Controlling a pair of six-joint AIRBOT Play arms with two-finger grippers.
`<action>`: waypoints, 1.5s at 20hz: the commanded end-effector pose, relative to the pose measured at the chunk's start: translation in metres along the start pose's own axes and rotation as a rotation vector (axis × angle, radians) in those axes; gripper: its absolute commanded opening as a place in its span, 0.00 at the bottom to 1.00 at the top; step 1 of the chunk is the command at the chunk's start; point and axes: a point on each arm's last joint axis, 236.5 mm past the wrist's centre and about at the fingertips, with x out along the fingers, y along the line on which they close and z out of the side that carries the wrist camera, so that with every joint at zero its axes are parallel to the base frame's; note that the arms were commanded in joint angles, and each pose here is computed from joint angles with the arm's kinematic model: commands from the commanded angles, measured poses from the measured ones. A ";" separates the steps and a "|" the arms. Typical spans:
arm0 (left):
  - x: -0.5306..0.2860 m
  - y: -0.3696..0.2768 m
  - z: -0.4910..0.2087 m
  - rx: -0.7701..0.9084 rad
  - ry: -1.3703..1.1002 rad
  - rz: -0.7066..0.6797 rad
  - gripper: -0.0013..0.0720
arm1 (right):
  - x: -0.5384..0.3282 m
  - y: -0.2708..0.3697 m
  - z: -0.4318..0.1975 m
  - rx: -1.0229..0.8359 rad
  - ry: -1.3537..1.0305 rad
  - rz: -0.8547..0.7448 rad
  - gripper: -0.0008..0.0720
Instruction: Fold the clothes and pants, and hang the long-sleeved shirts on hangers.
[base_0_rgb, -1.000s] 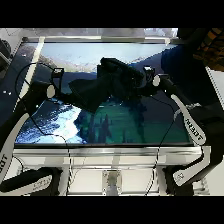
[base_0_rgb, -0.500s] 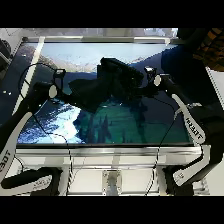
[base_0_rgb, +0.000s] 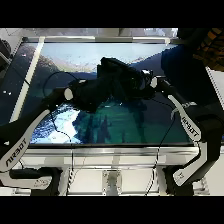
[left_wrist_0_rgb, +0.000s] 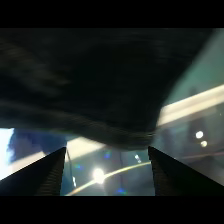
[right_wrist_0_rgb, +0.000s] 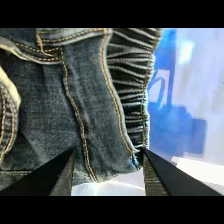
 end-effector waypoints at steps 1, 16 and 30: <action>0.010 -0.023 0.004 0.139 -0.017 0.011 0.82 | 0.007 0.004 0.002 0.002 -0.011 0.008 0.60; 0.047 0.010 0.000 0.172 0.011 0.180 0.06 | 0.008 0.013 0.013 0.039 -0.056 0.050 0.03; -0.230 0.170 -0.009 0.010 -0.265 0.596 0.06 | -0.258 -0.108 0.078 0.045 -0.351 -0.196 0.03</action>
